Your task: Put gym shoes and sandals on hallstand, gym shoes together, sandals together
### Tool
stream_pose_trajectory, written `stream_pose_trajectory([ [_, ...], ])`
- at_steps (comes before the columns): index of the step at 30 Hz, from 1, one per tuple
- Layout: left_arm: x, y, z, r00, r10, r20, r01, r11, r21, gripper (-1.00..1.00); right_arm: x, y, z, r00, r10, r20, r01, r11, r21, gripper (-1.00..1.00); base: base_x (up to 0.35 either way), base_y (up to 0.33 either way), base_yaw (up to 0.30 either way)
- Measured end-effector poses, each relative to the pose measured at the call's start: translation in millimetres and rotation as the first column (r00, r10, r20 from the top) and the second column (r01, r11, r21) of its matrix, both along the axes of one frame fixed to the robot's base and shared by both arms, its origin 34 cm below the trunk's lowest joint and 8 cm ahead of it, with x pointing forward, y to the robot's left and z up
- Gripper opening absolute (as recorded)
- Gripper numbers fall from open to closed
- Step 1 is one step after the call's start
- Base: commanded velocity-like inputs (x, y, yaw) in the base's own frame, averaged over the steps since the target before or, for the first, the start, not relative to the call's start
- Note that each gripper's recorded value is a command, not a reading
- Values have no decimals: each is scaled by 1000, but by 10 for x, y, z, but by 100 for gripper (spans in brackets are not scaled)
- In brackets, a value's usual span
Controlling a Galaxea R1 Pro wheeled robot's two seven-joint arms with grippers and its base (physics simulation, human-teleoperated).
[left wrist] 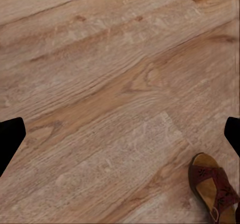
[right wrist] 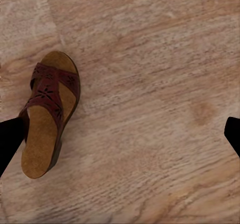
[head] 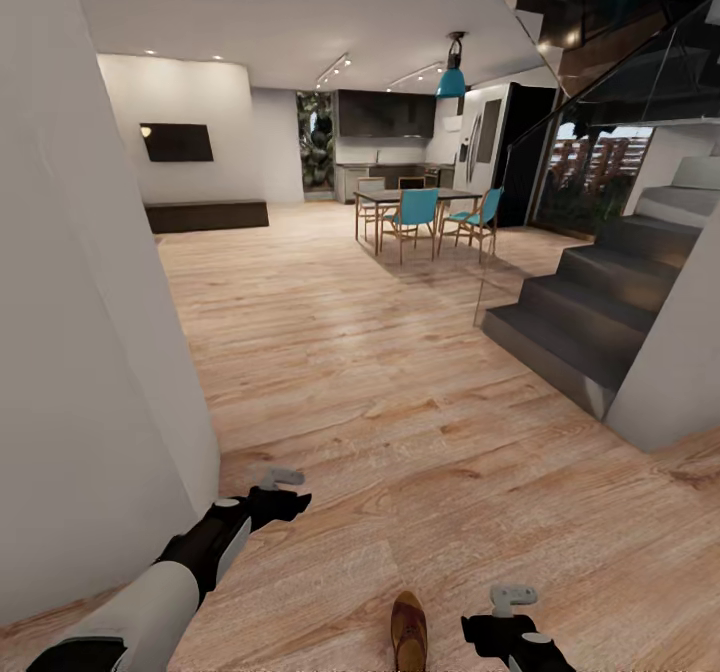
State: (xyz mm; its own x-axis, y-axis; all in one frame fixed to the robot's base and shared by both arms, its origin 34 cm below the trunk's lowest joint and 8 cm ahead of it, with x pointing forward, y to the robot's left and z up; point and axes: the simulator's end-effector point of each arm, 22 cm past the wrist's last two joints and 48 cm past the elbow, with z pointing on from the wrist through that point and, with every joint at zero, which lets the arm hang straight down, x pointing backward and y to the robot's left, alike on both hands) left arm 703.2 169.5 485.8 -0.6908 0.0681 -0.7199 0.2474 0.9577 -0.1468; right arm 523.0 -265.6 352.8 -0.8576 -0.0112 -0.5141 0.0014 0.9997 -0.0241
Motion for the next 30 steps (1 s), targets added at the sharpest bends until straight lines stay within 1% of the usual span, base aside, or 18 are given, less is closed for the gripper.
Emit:
stream_pose_trajectory([
  [3, 72, -169, 56, 999, -31, 20, 31, 999, -27, 100, -25, 55, -83, 1000, -4, -4, 4, 1000, 11, 100, 0, 0, 0],
  [6, 149, -287, 117, 998, -58, 33, 59, 997, -43, 100, -49, 99, -163, 1000, -10, -8, 10, 1000, 22, 100, 0, 0, 0],
  [8, 186, -348, 147, 997, -75, 31, 77, 996, -51, 100, -59, 137, -211, 1000, -13, -10, 13, 999, 30, 100, 0, 0, 0],
  [9, 215, -402, 195, 996, -92, 22, 93, 994, -61, 100, -56, 191, -228, 1000, -16, -9, 16, 999, 40, 100, 0, 0, 0],
  [12, 234, -481, 225, 993, -119, 7, 119, 990, -79, 100, -62, 305, -288, 1000, -17, -9, 18, 998, 58, 100, 0, 0, 0],
  [15, 233, -559, 244, 989, -147, -3, 146, 984, -103, 100, -56, 454, -335, 1000, -16, -5, 16, 997, 79, 100, 0, 0, 0],
  [16, 233, -631, 299, 985, -173, -3, 171, 977, -126, 100, -22, 614, -318, 1000, -13, 4, 13, 995, 100, 100, 0, 0, 0],
  [19, 225, -723, 346, 978, -210, 8, 208, 966, -154, 100, 22, 812, -323, 1000, -20, 18, 18, 993, 116, 100, 0, 0, 0],
  [21, 213, -752, 336, 975, -223, 13, 222, 962, -160, 100, 18, 857, -356, 999, -27, 19, 24, 993, 115, 100, 0, 0, 0],
  [22, 202, -778, 335, 972, -235, 16, 234, 958, -164, 100, 19, 912, -366, 999, -32, 21, 29, 993, 116, 100, 0, 0, 0],
  [23, 177, -824, 328, 966, -256, 18, 256, 953, -164, 100, 16, 1042, -368, 999, -35, 22, 32, 991, 126, 100, 0, 0, 0],
  [24, 151, -846, 299, 963, -269, 16, 268, 950, -159, 100, 5, 1109, -383, 999, -35, 21, 32, 991, 132, 100, 0, 0, 0],
  [30, 79, -875, 136, 958, -288, 11, 286, 947, -148, 100, -48, 1161, -524, 999, -37, 17, 34, 990, 136, 100, 0, 0, 0],
])
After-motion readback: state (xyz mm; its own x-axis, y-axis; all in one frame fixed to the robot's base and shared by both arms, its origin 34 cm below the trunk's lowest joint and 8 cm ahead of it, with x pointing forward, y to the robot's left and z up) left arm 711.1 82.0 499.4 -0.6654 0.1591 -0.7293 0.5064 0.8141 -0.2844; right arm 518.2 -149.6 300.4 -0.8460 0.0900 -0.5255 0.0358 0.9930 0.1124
